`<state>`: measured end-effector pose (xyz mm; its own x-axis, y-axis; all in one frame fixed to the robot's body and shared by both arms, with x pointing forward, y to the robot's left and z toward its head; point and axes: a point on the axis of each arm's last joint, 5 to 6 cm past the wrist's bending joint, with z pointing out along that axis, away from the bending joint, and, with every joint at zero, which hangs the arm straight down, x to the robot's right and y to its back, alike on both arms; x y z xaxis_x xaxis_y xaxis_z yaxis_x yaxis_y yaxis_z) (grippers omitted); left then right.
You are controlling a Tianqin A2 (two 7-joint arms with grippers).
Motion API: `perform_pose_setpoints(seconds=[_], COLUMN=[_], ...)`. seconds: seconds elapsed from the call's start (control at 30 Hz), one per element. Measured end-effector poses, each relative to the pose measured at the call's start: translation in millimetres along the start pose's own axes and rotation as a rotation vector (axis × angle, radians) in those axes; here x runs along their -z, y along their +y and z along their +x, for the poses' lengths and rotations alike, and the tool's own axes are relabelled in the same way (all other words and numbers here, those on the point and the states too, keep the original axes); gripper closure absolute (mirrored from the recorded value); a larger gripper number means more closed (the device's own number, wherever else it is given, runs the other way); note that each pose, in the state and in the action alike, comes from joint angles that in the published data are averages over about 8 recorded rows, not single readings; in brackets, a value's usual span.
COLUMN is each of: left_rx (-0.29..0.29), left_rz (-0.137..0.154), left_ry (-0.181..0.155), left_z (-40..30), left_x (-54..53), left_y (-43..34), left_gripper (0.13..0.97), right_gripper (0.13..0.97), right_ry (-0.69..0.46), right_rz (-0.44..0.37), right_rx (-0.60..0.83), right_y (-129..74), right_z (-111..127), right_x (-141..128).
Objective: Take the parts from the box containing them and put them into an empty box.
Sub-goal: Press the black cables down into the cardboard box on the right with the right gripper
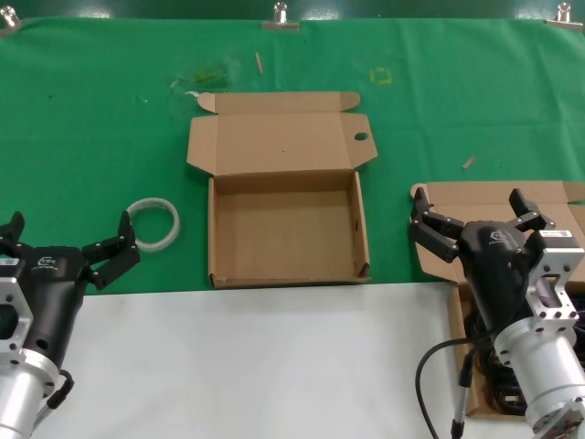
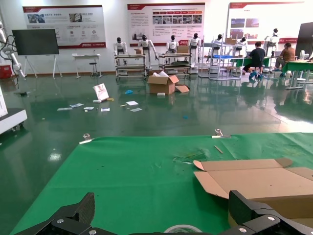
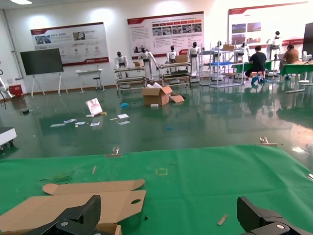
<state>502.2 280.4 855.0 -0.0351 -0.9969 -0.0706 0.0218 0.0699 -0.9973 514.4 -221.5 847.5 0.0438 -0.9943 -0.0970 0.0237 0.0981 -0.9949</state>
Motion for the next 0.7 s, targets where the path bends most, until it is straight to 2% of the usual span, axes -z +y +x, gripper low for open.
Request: perform_pose_setpoints(seconds=[0.47,0.7], left_rx=[0.0,0.0], left_rz=[0.0,0.0], left_ry=[0.0,0.0], left_z=[0.0,0.0], left_x=[0.0,0.0], left_y=[0.0,0.0], left_gripper=[0.132,0.132], right_gripper=[0.13,0.13], right_ry=[0.002,0.05], right_rz=[-0.002,-0.05], right_rx=[-0.002,-0.039], right_y=[0,7], right_z=[-1,-27], right_x=[0,4])
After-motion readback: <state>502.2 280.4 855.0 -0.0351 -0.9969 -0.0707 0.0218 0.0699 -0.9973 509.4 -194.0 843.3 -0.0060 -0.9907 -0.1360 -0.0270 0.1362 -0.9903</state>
